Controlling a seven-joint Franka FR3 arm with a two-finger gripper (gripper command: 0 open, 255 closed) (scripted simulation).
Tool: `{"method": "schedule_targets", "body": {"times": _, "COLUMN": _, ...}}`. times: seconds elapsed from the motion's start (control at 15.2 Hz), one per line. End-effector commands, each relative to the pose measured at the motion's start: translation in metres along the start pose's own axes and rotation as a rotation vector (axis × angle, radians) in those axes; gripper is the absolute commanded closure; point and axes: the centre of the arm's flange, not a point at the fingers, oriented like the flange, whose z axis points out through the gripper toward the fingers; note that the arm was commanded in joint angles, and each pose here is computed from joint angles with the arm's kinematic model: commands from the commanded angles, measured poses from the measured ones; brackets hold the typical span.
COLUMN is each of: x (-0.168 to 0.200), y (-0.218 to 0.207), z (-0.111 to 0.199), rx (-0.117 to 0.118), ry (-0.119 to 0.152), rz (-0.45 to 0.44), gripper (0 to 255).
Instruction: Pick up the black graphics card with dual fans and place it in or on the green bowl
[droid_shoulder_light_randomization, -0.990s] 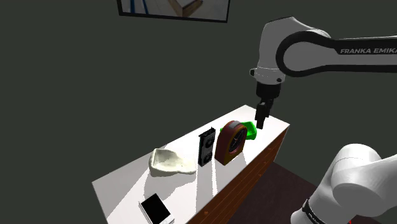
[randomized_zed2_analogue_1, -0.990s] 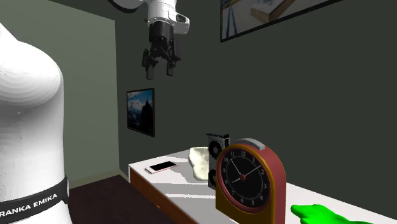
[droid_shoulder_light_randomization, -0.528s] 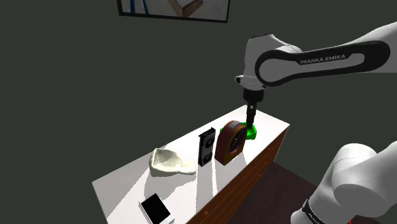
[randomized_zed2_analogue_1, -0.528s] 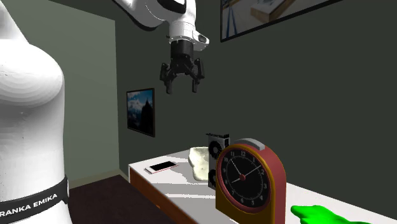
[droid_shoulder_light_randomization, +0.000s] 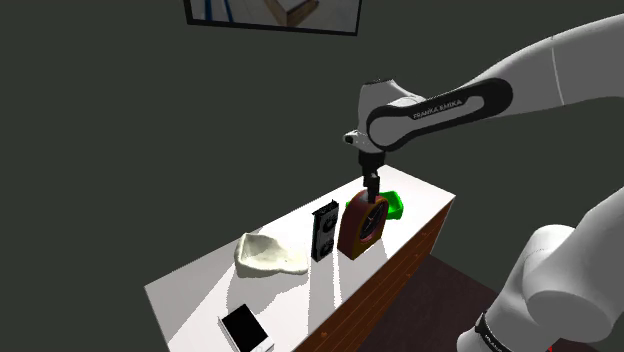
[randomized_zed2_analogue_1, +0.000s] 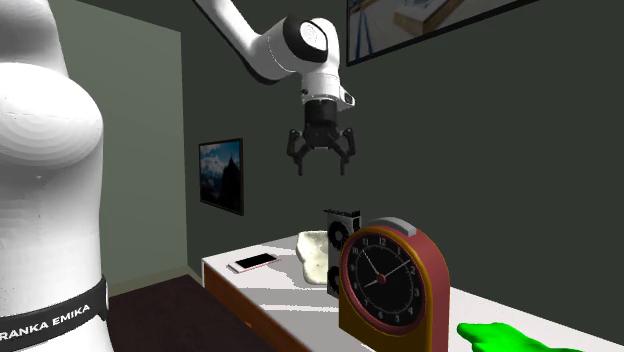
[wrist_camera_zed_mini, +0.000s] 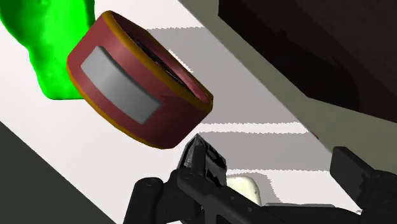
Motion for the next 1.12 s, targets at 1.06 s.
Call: {"method": "schedule_targets", "body": {"times": 1.06, "x": 0.112, "y": 0.066, "z": 0.110, "rx": -0.032, "ry": 0.014, "rz": -0.465, "gripper": 0}}
